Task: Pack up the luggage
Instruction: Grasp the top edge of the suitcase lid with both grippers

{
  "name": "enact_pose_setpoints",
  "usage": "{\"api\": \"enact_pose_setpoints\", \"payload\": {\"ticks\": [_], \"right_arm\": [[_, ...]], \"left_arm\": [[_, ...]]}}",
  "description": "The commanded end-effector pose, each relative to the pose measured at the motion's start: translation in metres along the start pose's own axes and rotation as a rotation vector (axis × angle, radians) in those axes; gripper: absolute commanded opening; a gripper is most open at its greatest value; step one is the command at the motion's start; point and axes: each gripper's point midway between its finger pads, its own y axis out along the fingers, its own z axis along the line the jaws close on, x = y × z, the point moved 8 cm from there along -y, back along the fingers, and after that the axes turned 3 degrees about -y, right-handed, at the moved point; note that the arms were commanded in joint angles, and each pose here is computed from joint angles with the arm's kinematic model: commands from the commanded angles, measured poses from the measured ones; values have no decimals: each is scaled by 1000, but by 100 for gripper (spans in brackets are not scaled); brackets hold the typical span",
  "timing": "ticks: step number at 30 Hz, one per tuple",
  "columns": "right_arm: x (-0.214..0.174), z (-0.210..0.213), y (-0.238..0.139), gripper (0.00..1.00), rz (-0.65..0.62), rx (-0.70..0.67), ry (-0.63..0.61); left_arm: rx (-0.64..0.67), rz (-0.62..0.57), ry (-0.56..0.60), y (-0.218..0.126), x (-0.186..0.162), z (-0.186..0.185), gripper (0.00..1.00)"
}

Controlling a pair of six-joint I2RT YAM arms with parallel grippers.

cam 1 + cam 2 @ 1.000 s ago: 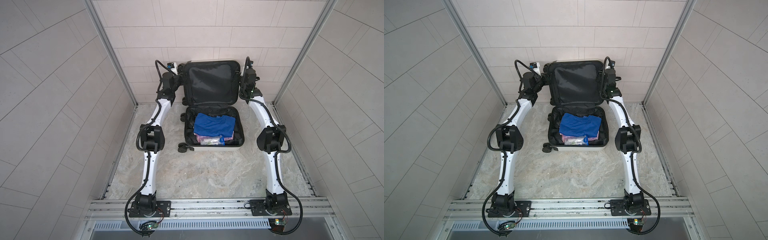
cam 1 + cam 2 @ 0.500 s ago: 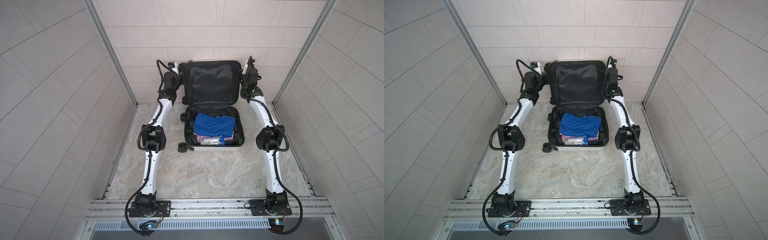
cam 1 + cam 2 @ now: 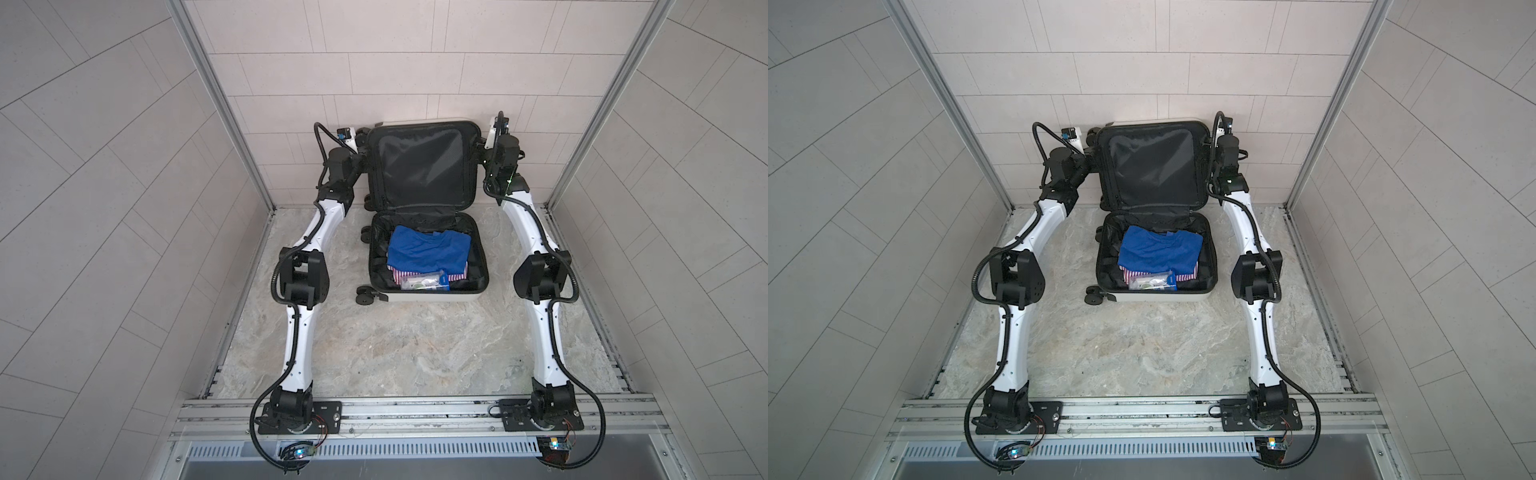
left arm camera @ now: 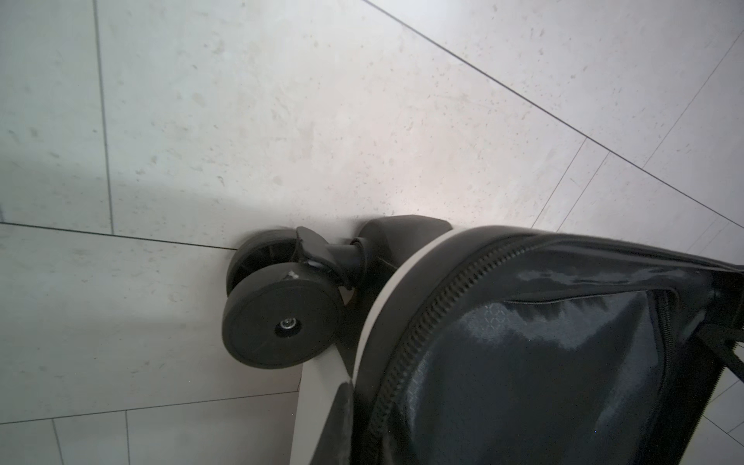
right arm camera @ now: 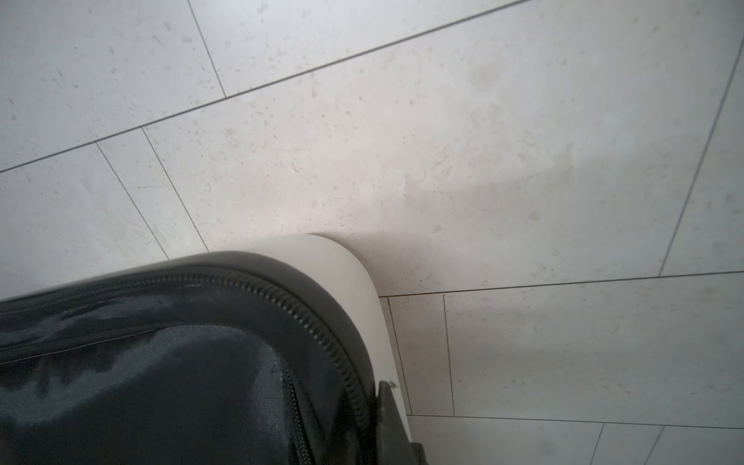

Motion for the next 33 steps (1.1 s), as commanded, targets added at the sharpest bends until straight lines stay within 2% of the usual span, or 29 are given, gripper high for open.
{"api": "enact_pose_setpoints", "payload": {"ticks": [1,14,33], "right_arm": [[35,29,-18,0,-45,109,52],[45,53,-46,0,51,125,-10],[21,47,-105,0,78,30,-21]], "left_arm": [[-110,-64,-3,-18,29,-47,0],[-103,-104,34,-58,40,-60,0],[-104,-107,244,-123,41,-119,0]]}}
